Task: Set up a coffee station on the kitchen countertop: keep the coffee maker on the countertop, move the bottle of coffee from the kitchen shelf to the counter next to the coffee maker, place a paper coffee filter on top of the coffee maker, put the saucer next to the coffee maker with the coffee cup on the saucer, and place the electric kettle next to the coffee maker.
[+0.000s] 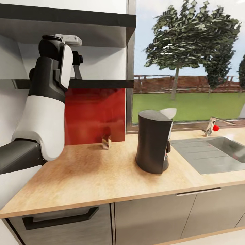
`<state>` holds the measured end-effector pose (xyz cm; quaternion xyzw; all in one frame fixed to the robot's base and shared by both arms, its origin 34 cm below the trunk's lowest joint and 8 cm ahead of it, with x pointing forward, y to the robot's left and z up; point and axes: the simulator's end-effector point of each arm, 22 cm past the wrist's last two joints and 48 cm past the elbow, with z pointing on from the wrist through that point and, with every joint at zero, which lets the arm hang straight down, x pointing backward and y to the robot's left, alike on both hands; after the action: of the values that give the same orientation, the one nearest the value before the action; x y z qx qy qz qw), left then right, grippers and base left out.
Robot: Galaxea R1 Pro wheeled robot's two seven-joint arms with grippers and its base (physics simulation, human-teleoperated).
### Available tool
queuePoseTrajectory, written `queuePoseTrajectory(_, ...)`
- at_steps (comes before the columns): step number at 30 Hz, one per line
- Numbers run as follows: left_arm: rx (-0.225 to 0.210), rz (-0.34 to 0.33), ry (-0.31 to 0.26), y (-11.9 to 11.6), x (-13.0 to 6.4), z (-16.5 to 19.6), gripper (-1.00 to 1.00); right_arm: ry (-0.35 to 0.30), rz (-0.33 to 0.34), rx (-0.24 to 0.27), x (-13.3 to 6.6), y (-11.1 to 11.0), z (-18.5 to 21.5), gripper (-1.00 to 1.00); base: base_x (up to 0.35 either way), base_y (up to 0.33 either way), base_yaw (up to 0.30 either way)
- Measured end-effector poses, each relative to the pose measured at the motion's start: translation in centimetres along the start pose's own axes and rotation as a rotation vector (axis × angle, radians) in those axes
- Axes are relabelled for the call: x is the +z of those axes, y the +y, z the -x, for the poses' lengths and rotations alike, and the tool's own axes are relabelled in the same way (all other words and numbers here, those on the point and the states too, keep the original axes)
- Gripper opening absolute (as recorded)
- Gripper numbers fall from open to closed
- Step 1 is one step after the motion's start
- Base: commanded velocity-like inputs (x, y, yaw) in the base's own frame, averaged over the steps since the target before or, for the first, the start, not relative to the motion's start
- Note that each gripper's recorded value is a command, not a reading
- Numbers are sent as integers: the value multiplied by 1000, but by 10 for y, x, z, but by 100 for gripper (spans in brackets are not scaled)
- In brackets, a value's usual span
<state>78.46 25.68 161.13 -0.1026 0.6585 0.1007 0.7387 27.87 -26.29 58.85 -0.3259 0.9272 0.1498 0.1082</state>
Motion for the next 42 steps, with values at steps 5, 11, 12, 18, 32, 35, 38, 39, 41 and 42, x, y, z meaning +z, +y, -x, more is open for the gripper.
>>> queuePoseTrajectory(5, -1, 2, 0, 1, 1, 0, 100, 0, 0, -1, 0, 0, 0, 100, 65, 0, 0)
queuePoseTrajectory(11, -1, 2, 0, 1, 0, 0, 100, 0, 0, -1, 0, 0, 0, 100, 184, 50, 0)
queuePoseTrajectory(12, -1, 2, 0, 1, 0, 0, 100, 0, 0, -1, 0, 0, 0, 100, 88, 25, 0)
queuePoseTrajectory(18, -1, 3, 0, 2, 0, 0, 100, -1, 0, -2, 0, 0, 0, 100, 81, 51, 0)
queuePoseTrajectory(32, -2, 3, 1, 3, 1, 0, 100, 3, 4, -2, 0, 3, -2, 100, 105, 92, 0)
queuePoseTrajectory(35, -2, 4, 2, 3, 1, -1, 100, 11, 10, 0, 1, 7, -8, 100, 77, 70, 0)
queuePoseTrajectory(38, -2, 3, 3, 3, 1, -1, 100, 12, 12, 1, 1, 9, -10, 100, 55, 22, 0)
queuePoseTrajectory(39, -3, 3, 3, 3, 1, -1, 100, 13, 12, 1, 1, 9, -10, 100, 119, 14, 0)
queuePoseTrajectory(41, -4, 3, 3, 3, 1, -1, 100, 13, 13, 1, 1, 9, -11, 100, 200, 7, 0)
queuePoseTrajectory(42, -4, 3, 3, 3, 1, -1, 100, 13, 13, 2, 1, 9, -11, 100, 181, 5, 0)
